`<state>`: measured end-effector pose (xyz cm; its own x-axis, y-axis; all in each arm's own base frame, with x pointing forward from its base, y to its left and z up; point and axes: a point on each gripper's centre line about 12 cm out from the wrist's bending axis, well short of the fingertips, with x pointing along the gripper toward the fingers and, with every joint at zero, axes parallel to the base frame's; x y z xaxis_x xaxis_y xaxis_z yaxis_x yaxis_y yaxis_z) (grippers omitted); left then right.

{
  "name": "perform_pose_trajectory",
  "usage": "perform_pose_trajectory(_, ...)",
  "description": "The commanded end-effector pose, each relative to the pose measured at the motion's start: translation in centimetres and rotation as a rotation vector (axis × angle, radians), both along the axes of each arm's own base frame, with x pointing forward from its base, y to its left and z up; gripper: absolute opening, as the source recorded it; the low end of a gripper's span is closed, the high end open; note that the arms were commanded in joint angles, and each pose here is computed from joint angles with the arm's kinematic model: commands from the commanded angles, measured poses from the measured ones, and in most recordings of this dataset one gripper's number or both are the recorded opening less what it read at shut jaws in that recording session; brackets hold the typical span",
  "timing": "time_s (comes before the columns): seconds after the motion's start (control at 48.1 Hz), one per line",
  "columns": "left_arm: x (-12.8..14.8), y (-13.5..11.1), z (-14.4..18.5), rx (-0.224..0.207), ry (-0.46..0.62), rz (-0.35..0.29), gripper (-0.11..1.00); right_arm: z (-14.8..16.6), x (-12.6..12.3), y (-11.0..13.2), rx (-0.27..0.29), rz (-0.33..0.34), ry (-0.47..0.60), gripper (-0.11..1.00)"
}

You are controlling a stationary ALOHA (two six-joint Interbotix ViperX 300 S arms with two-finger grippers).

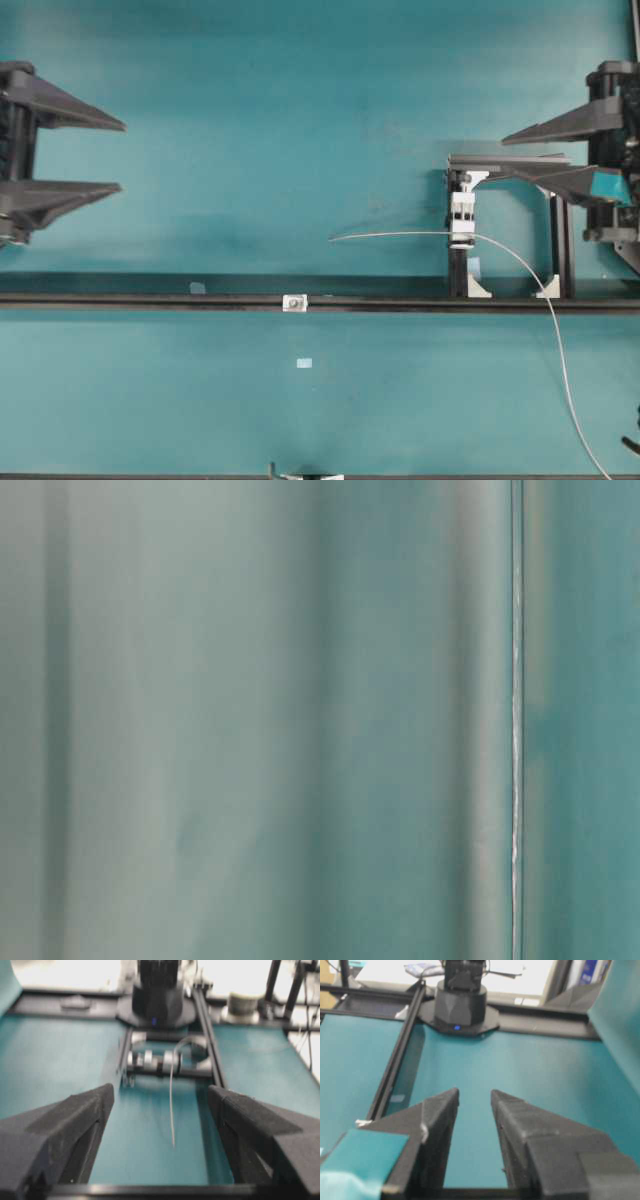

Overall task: Insert the wire through the hole in the metal fitting marked with a red label. (retake)
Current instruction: 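Move the right gripper down toward the grey wire near the clamp fixture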

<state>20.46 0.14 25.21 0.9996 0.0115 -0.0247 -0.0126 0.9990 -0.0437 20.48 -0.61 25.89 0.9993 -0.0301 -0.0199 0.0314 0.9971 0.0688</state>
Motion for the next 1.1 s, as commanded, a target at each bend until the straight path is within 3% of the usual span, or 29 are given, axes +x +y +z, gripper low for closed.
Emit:
perform_pose_trajectory(0.0,1.1,-0.1,-0.7,-0.003,0.041,-0.002,0.38,0.2,0.6,-0.1,0.023,-0.005,0.001,0.45)
perform_pose_trajectory(0.374,3.8,-0.1,-3.8,0.004,0.18,-0.003,0.38,-1.9,2.0,-0.1,0.076,-0.009,0.093,0.47)
perform_pose_trajectory(0.644,4.2,-0.1,-4.4,0.006,0.196,-0.003,0.59,-3.0,2.6,-0.2,0.084,-0.011,0.137,0.62)
perform_pose_trajectory(1.081,3.7,0.3,-5.4,-0.003,0.236,0.015,0.59,-5.5,4.7,0.3,0.113,0.002,0.243,0.68)
